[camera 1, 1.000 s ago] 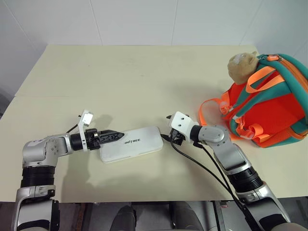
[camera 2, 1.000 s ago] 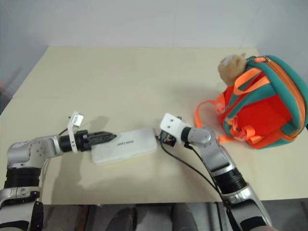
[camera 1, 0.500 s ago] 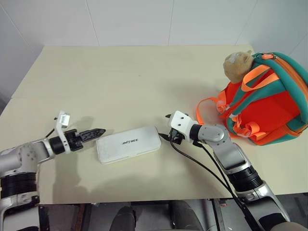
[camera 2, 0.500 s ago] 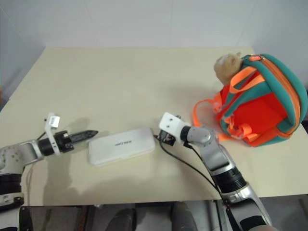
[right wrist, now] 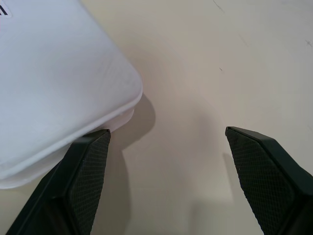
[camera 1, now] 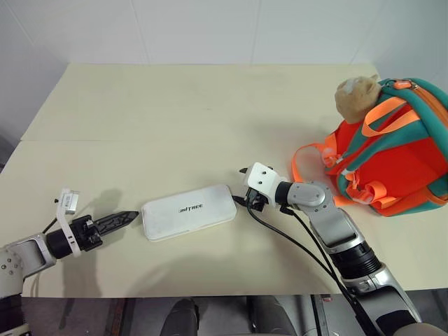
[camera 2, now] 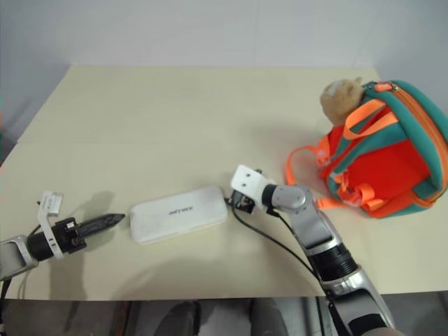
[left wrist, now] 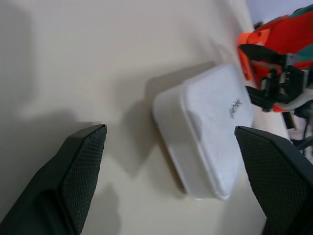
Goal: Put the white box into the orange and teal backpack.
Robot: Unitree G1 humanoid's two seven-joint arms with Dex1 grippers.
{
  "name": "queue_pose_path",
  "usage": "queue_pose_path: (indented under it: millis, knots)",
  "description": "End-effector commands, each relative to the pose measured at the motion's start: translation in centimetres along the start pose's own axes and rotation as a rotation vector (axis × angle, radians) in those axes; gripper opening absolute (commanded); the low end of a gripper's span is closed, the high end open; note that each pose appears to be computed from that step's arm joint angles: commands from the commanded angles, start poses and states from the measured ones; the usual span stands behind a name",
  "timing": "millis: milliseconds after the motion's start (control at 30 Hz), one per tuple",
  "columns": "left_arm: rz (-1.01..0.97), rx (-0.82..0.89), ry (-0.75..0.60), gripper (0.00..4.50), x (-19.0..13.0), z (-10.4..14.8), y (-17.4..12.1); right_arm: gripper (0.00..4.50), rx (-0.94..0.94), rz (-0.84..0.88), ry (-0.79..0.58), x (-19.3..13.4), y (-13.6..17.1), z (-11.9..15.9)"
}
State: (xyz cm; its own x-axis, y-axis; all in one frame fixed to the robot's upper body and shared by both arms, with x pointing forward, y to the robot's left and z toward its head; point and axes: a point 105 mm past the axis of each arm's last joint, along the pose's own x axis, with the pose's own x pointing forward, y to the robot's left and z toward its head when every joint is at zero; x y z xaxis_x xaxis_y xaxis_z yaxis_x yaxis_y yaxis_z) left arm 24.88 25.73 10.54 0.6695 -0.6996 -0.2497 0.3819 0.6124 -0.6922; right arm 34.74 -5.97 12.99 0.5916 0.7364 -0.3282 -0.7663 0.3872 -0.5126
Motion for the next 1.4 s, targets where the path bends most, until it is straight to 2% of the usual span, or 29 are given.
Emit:
queue_pose_path:
  millis: [33, 200, 533, 1400]
  knots:
    - [-0.003, -0.145, 0.107, 4.47, 1.1, -3.9, 0.6, 4.50, -0.033, 0.005, -0.050, 0.1, -0.1, 1.4]
    - [-0.050, -0.178, 0.118, 4.47, 2.7, -4.9, 0.2, 4.50, -0.037, 0.001, -0.047, 0.0, -0.3, 1.4]
    - [-0.106, -0.197, 0.117, 4.47, 5.6, -5.1, -0.4, 4.50, -0.040, 0.010, -0.049, 0.2, -0.1, 1.6]
    - [-0.369, -0.192, 0.091, 4.47, 9.2, -3.7, -2.9, 4.50, -0.050, 0.013, -0.053, 0.4, -0.3, 1.8]
